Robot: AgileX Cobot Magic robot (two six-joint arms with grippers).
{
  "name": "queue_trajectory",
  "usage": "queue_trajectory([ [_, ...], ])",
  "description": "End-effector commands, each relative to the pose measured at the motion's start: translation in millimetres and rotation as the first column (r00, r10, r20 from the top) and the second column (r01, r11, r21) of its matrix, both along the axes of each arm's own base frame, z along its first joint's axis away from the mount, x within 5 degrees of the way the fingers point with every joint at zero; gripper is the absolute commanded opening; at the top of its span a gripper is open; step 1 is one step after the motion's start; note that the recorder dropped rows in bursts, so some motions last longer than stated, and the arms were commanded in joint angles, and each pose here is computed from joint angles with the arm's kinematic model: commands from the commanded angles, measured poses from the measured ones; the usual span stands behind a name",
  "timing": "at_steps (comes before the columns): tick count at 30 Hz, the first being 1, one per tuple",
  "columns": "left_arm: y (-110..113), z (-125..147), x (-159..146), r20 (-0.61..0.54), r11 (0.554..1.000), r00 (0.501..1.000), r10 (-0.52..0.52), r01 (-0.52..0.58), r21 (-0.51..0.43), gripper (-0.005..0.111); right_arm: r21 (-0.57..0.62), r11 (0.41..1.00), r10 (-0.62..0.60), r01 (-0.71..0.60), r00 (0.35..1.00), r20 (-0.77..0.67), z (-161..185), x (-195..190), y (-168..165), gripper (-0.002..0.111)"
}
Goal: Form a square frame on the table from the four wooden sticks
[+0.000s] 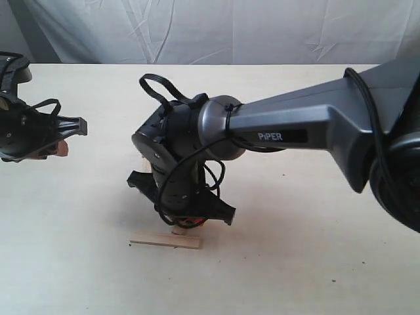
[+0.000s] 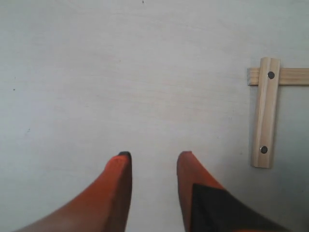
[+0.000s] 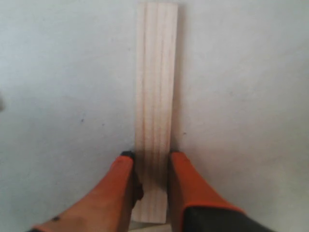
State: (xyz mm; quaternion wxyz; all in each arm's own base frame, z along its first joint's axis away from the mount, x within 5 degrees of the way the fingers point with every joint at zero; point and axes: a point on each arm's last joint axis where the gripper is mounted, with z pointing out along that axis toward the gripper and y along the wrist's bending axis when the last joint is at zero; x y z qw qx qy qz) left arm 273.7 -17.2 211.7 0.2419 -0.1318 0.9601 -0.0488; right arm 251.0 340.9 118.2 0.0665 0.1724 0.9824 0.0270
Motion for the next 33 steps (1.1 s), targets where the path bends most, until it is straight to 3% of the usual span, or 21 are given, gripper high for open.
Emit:
queue_trajectory([
  [1,0,2,-1,0.014,1.000,1.000,0.008,-0.007,-0.012,0.032,0.005,1.000,-0.017,0.017,1.000,-0.021,-4,-1,1,-0.001],
  [4,0,2,-1,0.014,1.000,1.000,0.008,-0.007,-0.012,0.032,0.013,1.000,0.006,-0.006,1.000,-0.006,0,2,0,-0.001],
  [9,0,3,0,0.023,1.000,1.000,0.010,-0.009,-0.016,0.032,0.040,0.984,0.164,-0.173,0.971,0.177,56,38,-28,-0.001],
  [12,-1,3,1,0.033,1.000,0.999,0.013,-0.012,-0.026,0.032,0.017,0.962,0.262,-0.272,0.943,0.206,68,48,-40,-0.001],
  [17,-1,0,3,0.030,1.000,0.999,0.014,-0.013,-0.026,0.032,-0.005,0.923,0.377,-0.386,0.898,0.225,59,56,-40,-0.001],
  [27,-1,1,6,0.069,1.000,0.998,-0.005,0.006,-0.018,0.032,-0.023,0.871,0.484,-0.491,0.850,0.208,19,75,-35,-0.001],
  [33,-2,2,6,0.077,1.000,0.997,0.004,-0.002,-0.030,0.032,-0.035,0.840,0.532,-0.542,0.809,0.250,15,85,-27,-0.001],
])
